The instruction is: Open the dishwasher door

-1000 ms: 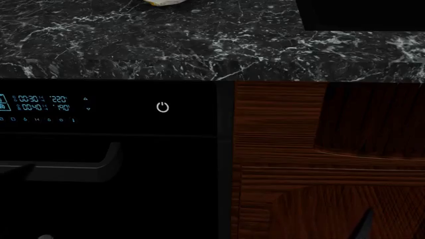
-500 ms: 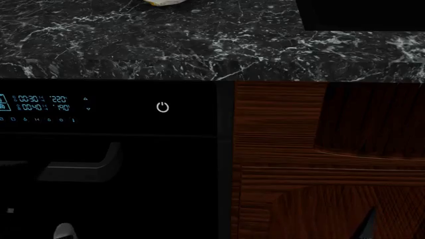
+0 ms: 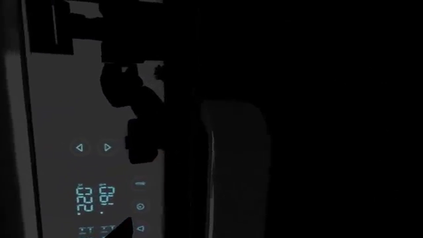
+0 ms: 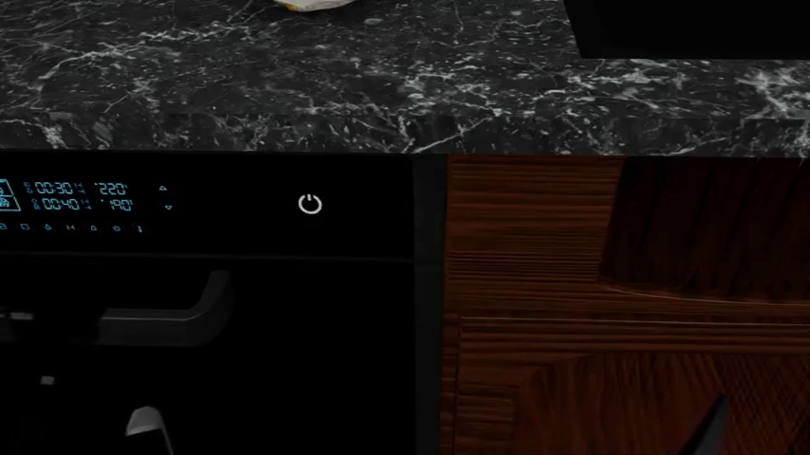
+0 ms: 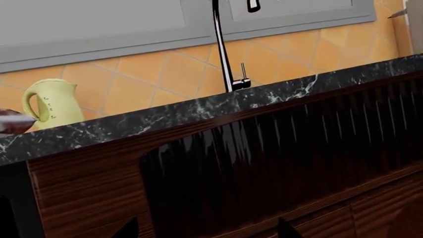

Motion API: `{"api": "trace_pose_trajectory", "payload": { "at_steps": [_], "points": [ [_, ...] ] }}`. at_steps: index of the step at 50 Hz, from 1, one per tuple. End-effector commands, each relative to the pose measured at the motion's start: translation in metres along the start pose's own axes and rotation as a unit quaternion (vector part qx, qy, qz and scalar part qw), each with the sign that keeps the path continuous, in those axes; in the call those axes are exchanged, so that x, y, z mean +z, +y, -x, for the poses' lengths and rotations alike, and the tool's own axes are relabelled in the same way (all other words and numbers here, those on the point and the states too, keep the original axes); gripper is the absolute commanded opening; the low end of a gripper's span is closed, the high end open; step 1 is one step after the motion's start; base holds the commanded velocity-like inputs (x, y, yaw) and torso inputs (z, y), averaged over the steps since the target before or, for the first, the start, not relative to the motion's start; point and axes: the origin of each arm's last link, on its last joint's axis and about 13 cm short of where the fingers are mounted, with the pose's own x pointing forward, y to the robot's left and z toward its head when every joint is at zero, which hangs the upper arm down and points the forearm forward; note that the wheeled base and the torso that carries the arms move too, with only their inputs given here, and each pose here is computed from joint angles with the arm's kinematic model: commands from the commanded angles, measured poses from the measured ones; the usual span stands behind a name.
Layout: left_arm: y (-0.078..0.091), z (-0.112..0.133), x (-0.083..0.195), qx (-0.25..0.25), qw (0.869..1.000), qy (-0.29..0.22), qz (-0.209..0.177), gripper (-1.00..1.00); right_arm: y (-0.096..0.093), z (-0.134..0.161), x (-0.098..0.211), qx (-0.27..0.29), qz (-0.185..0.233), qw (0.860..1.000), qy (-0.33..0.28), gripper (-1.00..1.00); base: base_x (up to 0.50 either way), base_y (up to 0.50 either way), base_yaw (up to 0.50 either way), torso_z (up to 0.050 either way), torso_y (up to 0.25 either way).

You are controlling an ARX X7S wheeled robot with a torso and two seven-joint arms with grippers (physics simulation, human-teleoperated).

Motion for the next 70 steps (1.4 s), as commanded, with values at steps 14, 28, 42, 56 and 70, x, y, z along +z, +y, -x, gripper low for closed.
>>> {"api": "trace_pose_trajectory", "payload": {
  "at_steps": [14,28,42,56,70],
  "points": [
    [-0.006,-0.015,-0.001,-0.014,1.000,0.004,-0.020,1.00,-0.002,0.000,0.000,-0.004,0.001,1.000,-0.002,1.00,0.00,0.00,0.00,0.000,0.000],
    [-0.004,-0.029,-0.003,-0.019,0.999,0.009,-0.034,1.00,-0.002,0.000,0.002,-0.004,0.001,1.000,-0.003,1.00,0.00,0.00,0.00,0.000,0.000],
    [0.001,-0.041,-0.003,-0.025,0.998,0.012,-0.053,1.00,-0.003,0.001,0.003,-0.006,0.001,1.000,-0.005,1.00,0.00,0.00,0.00,0.000,0.000],
    [0.005,-0.052,-0.002,-0.030,0.997,0.010,-0.066,1.00,-0.004,0.001,0.004,-0.007,0.001,1.000,-0.006,1.00,0.00,0.00,0.00,0.000,0.000],
    [0.008,-0.056,-0.001,-0.031,0.997,0.008,-0.070,1.00,-0.004,0.000,0.004,-0.008,0.002,1.000,-0.007,1.00,0.00,0.00,0.00,0.000,0.000]
  ]
}}
